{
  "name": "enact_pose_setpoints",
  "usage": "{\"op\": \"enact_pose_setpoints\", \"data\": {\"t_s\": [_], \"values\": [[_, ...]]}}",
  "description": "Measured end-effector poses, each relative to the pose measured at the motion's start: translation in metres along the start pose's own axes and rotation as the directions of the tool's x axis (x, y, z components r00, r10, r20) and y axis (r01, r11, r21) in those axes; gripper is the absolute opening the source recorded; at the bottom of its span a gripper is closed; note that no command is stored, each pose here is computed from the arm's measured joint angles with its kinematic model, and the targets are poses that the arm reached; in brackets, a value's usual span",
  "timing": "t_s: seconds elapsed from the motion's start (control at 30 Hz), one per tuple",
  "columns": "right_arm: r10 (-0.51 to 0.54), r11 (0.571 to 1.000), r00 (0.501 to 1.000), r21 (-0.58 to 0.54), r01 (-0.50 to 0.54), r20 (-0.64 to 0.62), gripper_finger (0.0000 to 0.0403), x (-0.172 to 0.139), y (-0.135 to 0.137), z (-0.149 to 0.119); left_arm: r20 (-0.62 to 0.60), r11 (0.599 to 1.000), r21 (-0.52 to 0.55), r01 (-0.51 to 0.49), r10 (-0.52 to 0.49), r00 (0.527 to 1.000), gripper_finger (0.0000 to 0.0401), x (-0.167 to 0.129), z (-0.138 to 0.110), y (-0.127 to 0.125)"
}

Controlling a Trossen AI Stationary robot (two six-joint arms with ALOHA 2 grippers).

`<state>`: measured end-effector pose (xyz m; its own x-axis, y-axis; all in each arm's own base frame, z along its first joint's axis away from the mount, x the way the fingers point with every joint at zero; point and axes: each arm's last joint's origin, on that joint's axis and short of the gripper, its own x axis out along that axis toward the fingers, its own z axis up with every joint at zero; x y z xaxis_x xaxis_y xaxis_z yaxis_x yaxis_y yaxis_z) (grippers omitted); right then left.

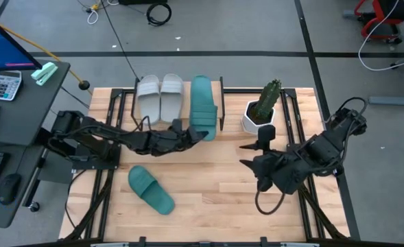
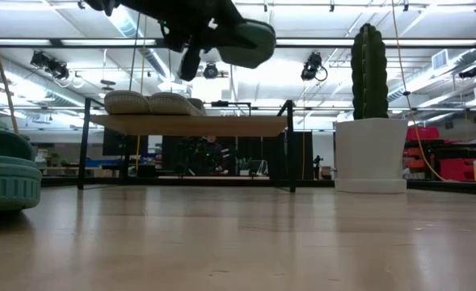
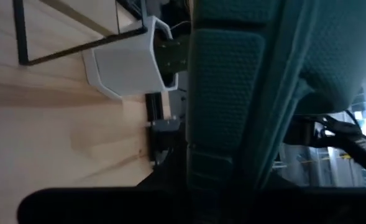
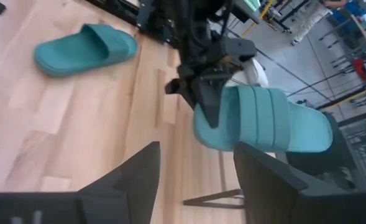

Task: Pick and place slides into the shelf
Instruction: Put the right green slipper on the shelf

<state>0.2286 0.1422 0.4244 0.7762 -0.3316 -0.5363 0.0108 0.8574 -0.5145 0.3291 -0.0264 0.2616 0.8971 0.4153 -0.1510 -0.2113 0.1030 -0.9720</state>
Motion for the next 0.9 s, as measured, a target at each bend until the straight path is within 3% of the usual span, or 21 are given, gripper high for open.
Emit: {"op": "enact_pose_setpoints", "data": {"t_s": [0.6,0.9], "values": [[0.014,1.0,1.0,0.018,-0.014,0.011,0.0207,-0.004,0.004,0.0,0.05,0.964,0.11,-0.241,0.237,0.97,0.0047,0.008,0.019,0.026],[0.013,1.0,1.0,0.019,-0.014,0.01,0.0207,-0.004,0.004,0.0,0.032,0.96,0.125,-0.252,0.25,0.968,0.0053,0.016,0.037,0.029]]}}
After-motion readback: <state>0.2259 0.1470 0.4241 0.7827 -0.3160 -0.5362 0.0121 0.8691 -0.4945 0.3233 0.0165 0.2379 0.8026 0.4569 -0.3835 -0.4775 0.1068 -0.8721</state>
